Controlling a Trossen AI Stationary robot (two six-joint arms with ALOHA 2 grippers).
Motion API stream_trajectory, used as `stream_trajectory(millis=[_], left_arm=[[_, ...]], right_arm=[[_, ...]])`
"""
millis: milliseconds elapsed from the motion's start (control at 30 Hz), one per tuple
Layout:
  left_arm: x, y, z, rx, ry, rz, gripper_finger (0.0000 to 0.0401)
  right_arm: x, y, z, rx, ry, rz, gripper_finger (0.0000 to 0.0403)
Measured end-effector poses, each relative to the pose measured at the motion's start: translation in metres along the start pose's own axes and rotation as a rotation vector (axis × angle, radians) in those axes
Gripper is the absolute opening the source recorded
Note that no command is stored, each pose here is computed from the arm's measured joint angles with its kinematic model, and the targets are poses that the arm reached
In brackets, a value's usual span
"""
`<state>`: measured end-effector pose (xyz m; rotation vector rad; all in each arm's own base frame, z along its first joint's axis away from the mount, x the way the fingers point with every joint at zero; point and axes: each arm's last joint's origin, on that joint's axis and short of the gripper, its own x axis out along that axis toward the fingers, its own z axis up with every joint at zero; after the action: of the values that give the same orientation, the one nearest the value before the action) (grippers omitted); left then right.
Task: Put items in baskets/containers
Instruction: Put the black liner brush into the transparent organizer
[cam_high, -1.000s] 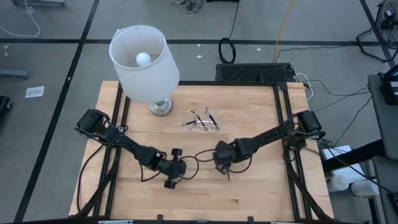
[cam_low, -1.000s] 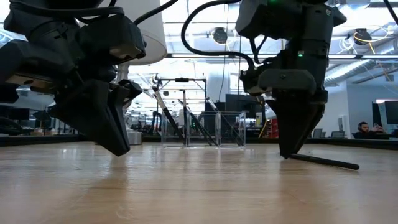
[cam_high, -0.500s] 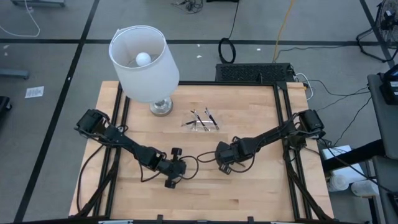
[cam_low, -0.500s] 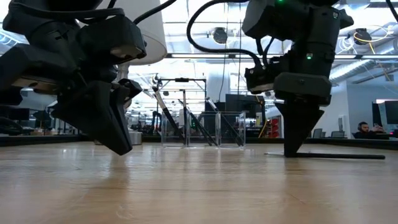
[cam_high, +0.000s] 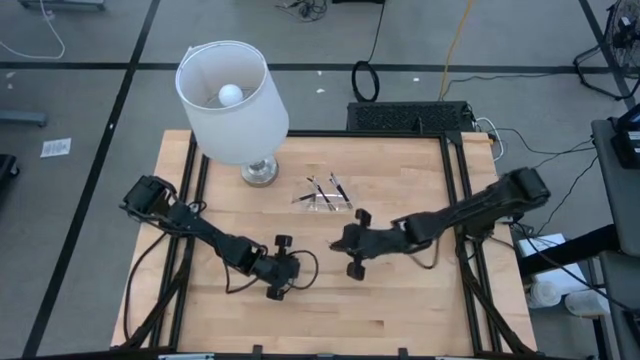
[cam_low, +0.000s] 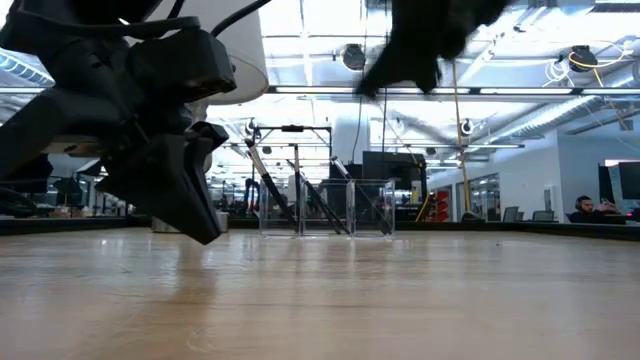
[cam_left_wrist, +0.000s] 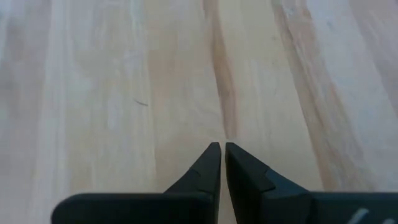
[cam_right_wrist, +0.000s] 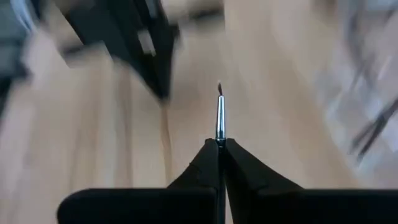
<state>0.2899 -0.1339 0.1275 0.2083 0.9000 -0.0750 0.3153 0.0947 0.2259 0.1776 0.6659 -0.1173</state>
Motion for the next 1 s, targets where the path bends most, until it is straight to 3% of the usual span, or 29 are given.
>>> stream_trajectory(millis=[133, 267, 533, 667, 833, 1000], left_arm=[[-0.002, -0.004, -0.002, 0.045, 0.008, 0.038, 0.0031], [-0.011, -0.011, 0.001, 0.126, -0.037, 0.077, 0.0030], [-0.059, -0.017, 0.020, 0.231, -0.213, 0.190, 0.0031], [-0.087, -0.014, 0.033, 0.237, -0.349, 0.199, 0.0031], [-0.113, -0.007, 0.052, 0.207, -0.537, 0.212, 0.0031], [-0.121, 0.000, 0.065, 0.116, -0.667, 0.225, 0.0031]], right_arm=[[-0.029, 0.011, 0.024, -0.090, -0.236, 0.064, 0.0001], [-0.039, 0.020, 0.025, -0.187, -0.438, 0.149, 0.0001], [-0.038, 0.017, -0.014, -0.337, -0.732, 0.256, 0.0000], [-0.045, 0.006, -0.028, -0.325, -0.878, 0.314, 0.0000], [-0.034, 0.007, -0.038, -0.349, -0.896, 0.341, 0.0000], [-0.016, 0.017, -0.033, -0.387, -0.883, 0.337, 0.0000]])
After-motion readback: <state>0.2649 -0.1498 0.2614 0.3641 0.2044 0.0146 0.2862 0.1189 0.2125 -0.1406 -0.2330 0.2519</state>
